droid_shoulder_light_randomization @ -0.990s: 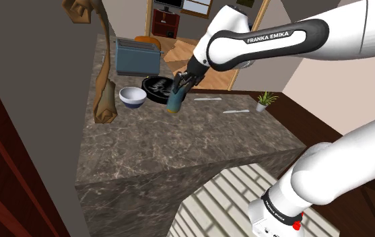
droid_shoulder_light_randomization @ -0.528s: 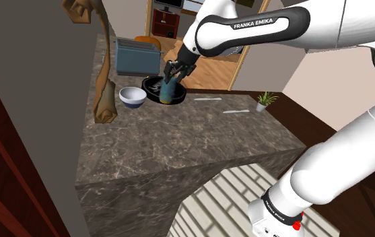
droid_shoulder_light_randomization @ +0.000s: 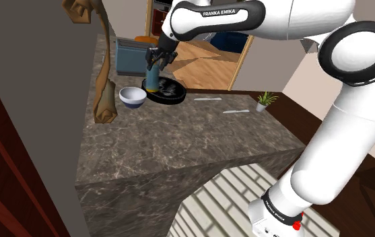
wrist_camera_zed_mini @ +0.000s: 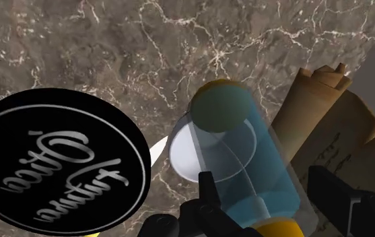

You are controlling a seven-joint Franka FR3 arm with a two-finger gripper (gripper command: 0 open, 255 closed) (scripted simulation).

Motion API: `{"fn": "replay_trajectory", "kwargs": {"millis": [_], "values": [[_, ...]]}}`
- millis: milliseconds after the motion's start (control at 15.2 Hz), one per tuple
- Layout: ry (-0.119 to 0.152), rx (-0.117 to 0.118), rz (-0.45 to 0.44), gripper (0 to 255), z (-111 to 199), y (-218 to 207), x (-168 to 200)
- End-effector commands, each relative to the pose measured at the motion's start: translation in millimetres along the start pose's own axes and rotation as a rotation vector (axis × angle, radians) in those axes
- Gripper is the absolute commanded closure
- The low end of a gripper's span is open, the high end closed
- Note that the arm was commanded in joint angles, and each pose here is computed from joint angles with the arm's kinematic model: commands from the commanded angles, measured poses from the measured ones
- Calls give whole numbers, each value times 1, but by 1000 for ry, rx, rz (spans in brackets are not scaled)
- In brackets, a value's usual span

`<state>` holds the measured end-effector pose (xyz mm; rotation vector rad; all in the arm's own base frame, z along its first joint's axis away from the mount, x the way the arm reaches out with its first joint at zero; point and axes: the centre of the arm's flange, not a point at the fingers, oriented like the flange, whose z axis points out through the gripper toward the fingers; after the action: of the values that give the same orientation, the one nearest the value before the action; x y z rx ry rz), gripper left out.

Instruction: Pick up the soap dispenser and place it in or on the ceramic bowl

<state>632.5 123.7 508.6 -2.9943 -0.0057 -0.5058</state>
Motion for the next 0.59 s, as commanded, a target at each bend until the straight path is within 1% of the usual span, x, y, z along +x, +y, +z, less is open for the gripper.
{"fn": "replay_trajectory", "kwargs": {"millis": [0,462,528], "values": [[1,-1,1,255,9,-5,25],[1,-1,1,255,31,-23,113],[1,-1,1,255,33,-24,118]]}}
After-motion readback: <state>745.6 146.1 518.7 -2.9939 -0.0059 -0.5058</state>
